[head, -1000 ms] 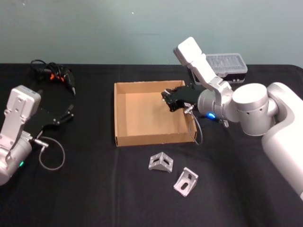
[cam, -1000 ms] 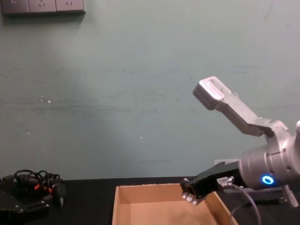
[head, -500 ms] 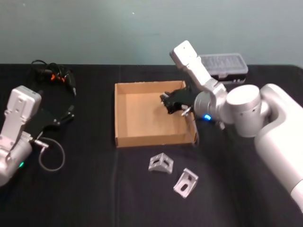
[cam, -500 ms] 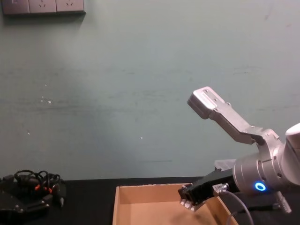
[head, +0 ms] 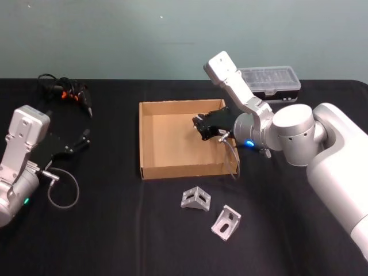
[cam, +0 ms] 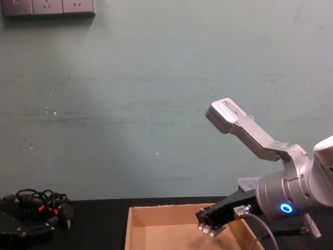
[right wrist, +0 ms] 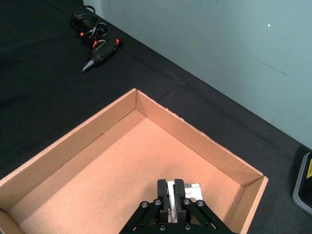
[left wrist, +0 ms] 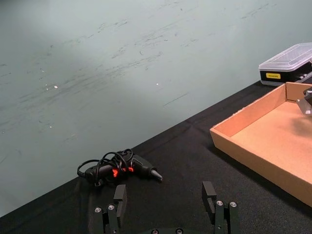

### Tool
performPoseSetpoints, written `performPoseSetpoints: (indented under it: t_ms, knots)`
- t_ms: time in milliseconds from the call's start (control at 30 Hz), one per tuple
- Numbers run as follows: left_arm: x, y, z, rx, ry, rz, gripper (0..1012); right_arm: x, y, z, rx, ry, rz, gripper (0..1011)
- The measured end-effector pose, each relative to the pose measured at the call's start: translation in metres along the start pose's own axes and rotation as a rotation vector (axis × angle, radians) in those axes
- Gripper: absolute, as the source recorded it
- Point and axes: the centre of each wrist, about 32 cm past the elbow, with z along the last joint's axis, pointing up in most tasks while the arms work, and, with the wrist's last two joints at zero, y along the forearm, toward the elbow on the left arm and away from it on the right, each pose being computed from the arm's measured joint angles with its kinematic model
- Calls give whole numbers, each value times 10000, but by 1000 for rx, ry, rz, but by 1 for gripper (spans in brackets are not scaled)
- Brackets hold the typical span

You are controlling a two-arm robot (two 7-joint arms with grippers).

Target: Use one hand to pick up the angle iron from the table and place it into the box.

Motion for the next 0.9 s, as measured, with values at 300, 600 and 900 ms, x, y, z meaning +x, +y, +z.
performPoseSetpoints:
  t_ms: [300, 600, 900]
  knots:
    - [0, 0, 0, 0, 0, 0, 1011, -29, 12, -14, -33, 18, 12, 91]
    - [0, 0, 0, 0, 0, 0, 1011, -29, 9, -18, -37, 22, 14, 91]
    - [0, 0, 0, 0, 0, 0, 1011, -30, 8, -17, -37, 22, 14, 186]
